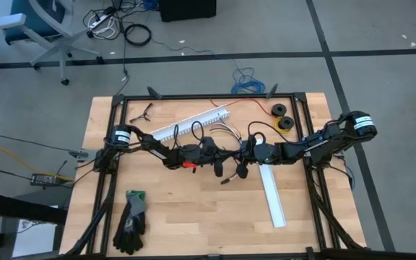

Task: Ziptie cables
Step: Wrap the cable wires with black zip tie

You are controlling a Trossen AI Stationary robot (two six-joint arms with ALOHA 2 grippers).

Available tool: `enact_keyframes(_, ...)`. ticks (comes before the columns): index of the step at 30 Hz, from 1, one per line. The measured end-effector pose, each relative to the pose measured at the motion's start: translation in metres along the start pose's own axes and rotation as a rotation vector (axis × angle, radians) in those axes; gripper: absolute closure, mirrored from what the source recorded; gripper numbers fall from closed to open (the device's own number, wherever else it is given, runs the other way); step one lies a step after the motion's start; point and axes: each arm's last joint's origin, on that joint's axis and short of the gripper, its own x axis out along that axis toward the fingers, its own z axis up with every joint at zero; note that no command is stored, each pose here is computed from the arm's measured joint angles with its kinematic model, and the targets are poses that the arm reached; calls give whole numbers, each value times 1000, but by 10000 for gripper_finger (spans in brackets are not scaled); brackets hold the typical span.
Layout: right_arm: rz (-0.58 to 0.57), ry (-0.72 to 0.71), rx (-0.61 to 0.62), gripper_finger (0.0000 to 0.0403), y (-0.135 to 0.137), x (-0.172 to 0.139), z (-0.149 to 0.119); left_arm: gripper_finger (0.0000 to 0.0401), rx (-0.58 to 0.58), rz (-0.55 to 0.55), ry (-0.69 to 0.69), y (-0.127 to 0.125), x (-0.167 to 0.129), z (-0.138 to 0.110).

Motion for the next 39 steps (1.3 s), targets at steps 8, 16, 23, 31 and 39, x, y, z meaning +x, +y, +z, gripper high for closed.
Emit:
enact_keyframes(8,5,-16,-6,403,1,-5,4,387,-69,14,-92,24,-28,5)
enact_keyframes(16,5,-14,-23,403,1,-4,4,388,-305,85,-158,49,-64,-3)
enact_keyframes(23,2,-19,-20,403,0,-4,5,384,-236,47,-135,30,-36,-3)
enact_keyframes(31,1,-18,-17,403,0,-4,5,319,-224,-5,-102,28,-31,-2)
enact_keyframes(39,-30,-29,8,403,-1,-4,5,265,-223,-40,-85,26,-31,-2)
